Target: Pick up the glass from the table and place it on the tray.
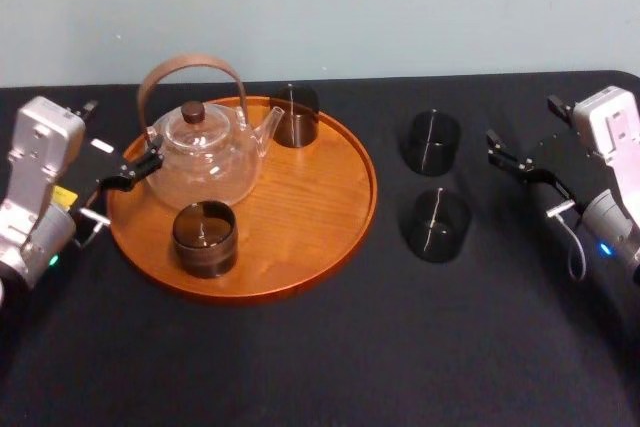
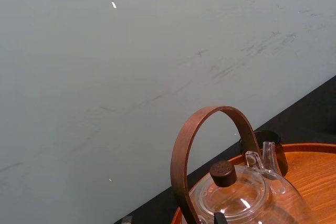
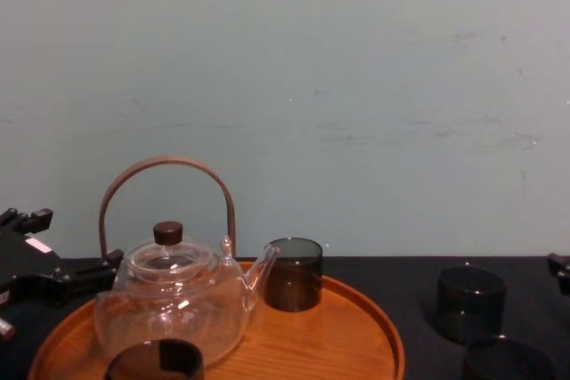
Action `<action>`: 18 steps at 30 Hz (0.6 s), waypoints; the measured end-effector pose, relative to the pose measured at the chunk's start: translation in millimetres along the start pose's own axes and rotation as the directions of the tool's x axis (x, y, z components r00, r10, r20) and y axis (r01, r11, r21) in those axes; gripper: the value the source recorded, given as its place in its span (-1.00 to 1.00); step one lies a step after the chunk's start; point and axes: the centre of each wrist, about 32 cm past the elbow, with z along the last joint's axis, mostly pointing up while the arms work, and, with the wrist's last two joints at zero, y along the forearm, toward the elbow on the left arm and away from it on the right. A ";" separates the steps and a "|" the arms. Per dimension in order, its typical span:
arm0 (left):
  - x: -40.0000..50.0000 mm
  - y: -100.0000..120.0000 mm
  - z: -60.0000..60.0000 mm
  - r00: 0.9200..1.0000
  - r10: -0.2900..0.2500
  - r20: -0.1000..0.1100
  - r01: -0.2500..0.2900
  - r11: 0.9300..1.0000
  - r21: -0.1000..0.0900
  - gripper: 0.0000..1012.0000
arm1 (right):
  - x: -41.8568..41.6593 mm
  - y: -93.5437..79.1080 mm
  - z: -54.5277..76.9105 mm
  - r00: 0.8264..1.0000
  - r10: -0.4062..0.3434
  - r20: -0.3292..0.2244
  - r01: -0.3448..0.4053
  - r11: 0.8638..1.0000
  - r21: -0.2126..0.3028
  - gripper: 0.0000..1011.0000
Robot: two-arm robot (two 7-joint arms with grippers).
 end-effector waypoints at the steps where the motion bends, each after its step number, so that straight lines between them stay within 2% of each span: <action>1: 0.0 0.0 0.0 1.000 0.000 0.000 0.000 1.000 0.000 1.00 | 0.0 0.0 0.0 1.000 0.000 0.000 0.000 1.000 0.000 0.98; 18: 0.0 0.0 0.0 1.000 0.000 0.000 0.000 1.000 0.000 0.99 | 0.0 0.0 0.0 1.000 0.000 0.000 0.000 1.000 0.000 0.98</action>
